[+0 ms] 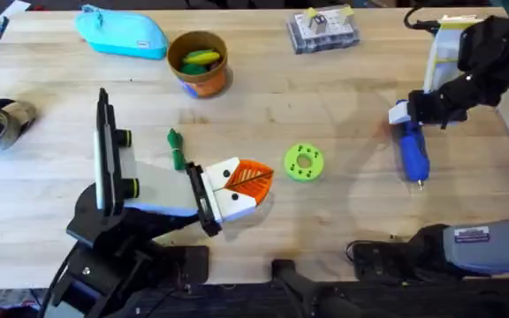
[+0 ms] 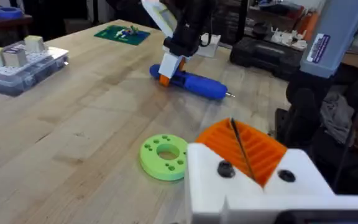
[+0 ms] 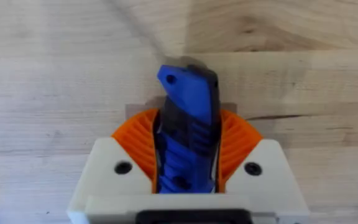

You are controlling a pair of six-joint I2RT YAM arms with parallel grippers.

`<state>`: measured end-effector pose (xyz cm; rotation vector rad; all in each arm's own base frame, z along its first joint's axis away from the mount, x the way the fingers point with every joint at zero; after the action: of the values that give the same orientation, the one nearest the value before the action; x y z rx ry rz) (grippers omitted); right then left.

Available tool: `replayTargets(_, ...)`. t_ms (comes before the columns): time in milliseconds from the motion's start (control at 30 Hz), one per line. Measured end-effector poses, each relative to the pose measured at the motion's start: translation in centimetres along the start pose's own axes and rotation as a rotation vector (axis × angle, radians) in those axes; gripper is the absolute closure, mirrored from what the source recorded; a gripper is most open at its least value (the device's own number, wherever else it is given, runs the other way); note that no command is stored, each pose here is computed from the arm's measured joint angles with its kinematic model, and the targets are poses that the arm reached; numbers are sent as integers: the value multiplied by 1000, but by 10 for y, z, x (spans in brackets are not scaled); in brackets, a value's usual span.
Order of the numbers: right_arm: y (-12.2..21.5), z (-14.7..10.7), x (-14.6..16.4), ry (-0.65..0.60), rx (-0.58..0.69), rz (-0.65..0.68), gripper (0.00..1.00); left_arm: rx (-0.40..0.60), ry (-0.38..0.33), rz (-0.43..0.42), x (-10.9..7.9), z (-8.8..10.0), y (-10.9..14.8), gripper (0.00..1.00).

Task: Pick up the gripper from the table and insert it into the empty holder that is missing its gripper. Then pick up a screw, insert it into the mounting hole, and use the screwdriver to tighten it. Finally, clean up the table by picking up the vegetable and placing it into the bucket.

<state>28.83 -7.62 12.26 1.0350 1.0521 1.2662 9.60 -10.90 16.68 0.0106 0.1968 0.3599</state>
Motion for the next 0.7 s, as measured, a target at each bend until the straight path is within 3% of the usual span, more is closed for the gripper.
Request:
replayTargets(233, -1, 1, -1, 0, -6, -1, 735, 0, 0, 0, 0, 0, 0, 987)
replayTargets(700, 0, 1, 0, 0, -6, 2, 807, 0, 0, 0, 0, 0, 0, 987)
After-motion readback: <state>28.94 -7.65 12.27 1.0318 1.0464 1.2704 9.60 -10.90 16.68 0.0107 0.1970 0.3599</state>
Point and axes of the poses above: each hand's point on the last joint's axis, 136 mm out from that joint toward the fingers, its own y axis back along the fingers, its own x axis along the line the jaws close on, z = x × y, the point moved 9 cm from there along y, back along the fingers, and after that the axes turned 2 degrees about y, right-handed, at the moved point
